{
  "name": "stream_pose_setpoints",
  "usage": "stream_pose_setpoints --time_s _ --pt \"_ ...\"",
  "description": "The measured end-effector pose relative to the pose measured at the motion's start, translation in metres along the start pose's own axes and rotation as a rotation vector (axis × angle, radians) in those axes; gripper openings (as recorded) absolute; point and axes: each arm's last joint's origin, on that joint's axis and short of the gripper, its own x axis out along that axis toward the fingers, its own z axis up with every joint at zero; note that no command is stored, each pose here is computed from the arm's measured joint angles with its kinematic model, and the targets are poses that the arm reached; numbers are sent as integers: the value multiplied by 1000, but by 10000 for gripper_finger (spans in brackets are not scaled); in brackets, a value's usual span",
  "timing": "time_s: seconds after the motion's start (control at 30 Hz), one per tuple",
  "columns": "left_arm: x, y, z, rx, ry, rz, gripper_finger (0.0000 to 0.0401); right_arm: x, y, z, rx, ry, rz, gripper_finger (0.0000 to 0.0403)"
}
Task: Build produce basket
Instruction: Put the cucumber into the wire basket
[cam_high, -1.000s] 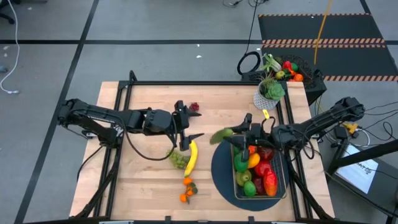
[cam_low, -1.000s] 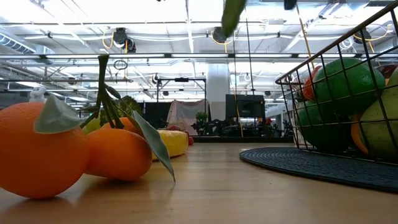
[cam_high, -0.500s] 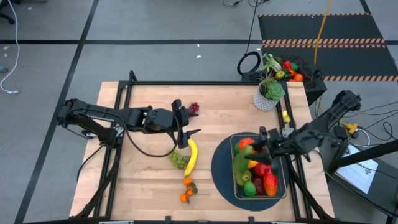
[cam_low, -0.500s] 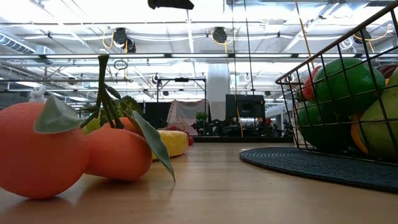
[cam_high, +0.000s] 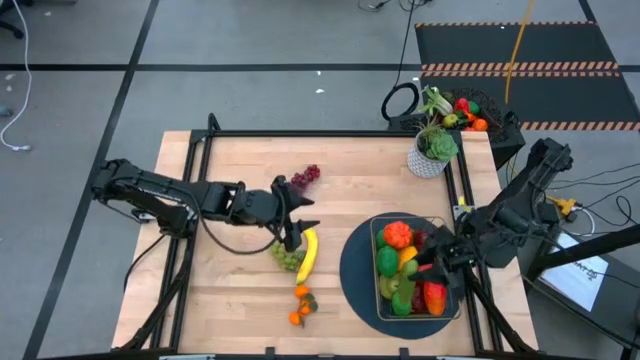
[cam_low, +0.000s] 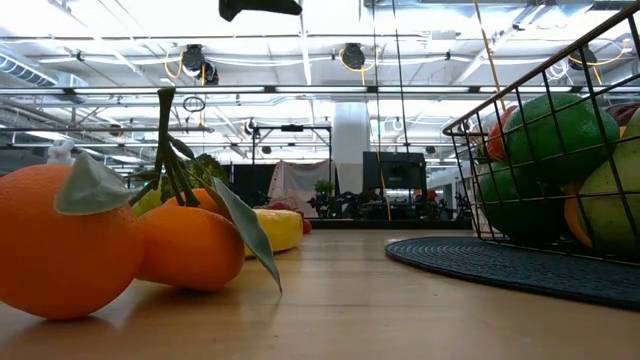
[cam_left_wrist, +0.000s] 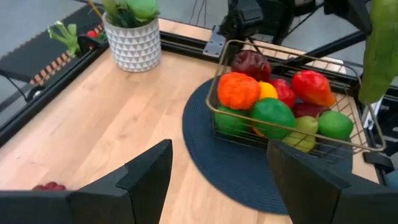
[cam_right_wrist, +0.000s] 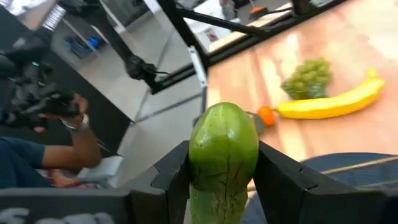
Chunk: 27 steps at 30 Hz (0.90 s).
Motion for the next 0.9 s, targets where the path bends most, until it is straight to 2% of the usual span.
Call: stream_pose_setpoints --time_s 0.17,0.27,0.5,0.73,0.9 --pt "5 -18 -10 9 -1 30 262 8 -3 -18 43 -57 100 148" --pt "9 -27 -14 -11 -8 28 262 11 -8 -27 37 -69 120 148" --pt "14 -38 -17 -78 -30 0 262 17 -25 -44 15 -97 18 148" --pt "16 -52 -24 -57 -43 -9 262 20 -33 -48 0 -152 -40 148" --pt "16 -54 -23 -75 -65 -8 262 22 -39 -51 -4 -153 -65 148"
